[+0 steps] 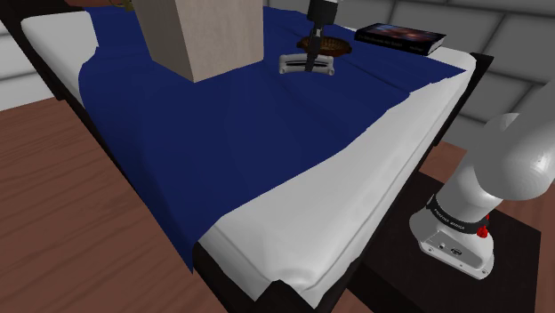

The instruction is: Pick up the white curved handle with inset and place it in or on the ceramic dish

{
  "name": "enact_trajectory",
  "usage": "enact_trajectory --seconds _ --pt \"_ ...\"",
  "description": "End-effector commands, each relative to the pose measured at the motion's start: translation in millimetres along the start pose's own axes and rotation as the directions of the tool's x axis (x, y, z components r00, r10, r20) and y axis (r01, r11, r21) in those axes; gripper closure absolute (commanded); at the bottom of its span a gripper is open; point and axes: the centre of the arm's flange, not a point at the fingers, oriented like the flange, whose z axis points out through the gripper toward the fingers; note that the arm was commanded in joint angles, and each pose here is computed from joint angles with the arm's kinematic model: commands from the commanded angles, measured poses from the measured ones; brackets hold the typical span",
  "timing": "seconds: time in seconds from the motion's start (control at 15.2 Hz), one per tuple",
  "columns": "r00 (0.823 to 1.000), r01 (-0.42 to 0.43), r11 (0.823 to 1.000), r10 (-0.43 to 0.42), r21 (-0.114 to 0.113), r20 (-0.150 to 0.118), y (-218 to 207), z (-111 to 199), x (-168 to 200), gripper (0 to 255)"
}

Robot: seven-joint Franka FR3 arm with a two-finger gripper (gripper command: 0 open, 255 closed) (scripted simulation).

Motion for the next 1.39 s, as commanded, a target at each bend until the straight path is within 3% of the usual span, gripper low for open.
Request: enact_trajectory --seconds 0.0,0.2,1.32 --pt "1.000 0.000 1.000 0.000 0.000 0.000 0.0 0.0 0.0 255" --pt "1.000 0.000 1.000 0.000 0.000 0.000 0.0 0.1 0.0 255" --pt "1.000 0.000 1.000 0.000 0.000 0.000 -9.4 -88.3 12.6 255"
